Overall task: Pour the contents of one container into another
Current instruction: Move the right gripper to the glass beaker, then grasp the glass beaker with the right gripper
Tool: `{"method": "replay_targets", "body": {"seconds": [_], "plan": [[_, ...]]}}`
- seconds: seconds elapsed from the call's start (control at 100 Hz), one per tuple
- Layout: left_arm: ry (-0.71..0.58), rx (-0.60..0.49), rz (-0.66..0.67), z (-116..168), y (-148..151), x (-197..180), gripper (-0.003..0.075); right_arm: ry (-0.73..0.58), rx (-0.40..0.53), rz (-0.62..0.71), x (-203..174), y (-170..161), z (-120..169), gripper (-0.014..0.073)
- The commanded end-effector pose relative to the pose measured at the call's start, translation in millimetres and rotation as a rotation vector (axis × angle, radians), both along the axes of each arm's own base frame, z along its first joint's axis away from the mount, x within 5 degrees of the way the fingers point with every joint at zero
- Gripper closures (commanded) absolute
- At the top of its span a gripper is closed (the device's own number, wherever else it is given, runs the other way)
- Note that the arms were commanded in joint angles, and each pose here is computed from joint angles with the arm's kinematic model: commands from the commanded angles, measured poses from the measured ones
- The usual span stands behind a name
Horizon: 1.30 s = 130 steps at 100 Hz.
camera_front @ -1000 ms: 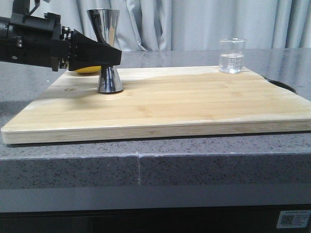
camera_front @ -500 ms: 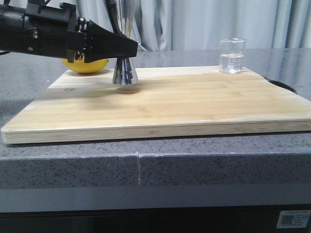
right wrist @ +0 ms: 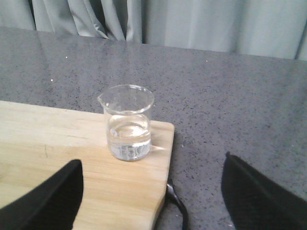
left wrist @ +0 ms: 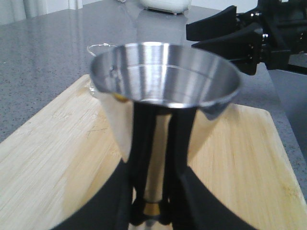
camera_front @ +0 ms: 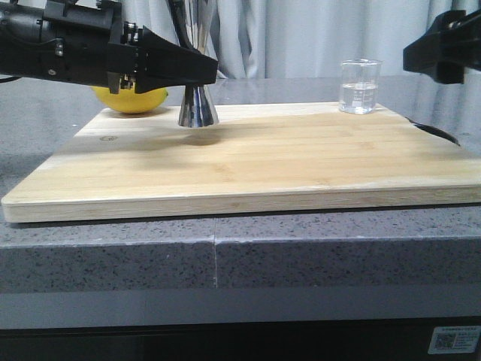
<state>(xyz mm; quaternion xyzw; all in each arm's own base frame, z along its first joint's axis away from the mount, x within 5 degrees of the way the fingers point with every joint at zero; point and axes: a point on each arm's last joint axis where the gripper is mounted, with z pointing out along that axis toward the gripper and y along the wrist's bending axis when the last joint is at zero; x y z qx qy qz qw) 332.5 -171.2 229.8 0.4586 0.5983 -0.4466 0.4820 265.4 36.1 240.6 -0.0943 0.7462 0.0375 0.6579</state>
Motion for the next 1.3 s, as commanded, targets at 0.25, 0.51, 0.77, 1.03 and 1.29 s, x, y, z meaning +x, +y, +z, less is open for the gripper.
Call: {"method": "replay_targets", "body": {"seconds": [0.25, 0.51, 0.77, 1.03, 1.29], "plan": [[-0.062, -0.151, -0.055, 39.2, -3.7, -9.1, 0.0739, -0.187, 0.079, 0.029, 19.9, 5.1, -3.0, 0.0064], [-0.062, -0.151, -0.055, 39.2, -3.7, -9.1, 0.0739, -0.201, 0.073, 0.05, 33.0, 8.4, -9.1, 0.0064], [-0.062, -0.151, -0.055, 39.2, -3.7, -9.1, 0.0739, -0.198, 0.057, 0.062, 51.9, 11.6, -3.1, 0.0064], [-0.062, -0.153, -0.053, 39.4, -3.7, -9.0, 0.0739, -0.178, 0.079, 0.088, 68.2, 15.9, -9.9, 0.0064], [-0.062, -0.153, -0.053, 39.4, -3.7, -9.0, 0.0739, -0.167, 0.083, 0.095, 82.5, 18.2, -13.3, 0.0064]]}}
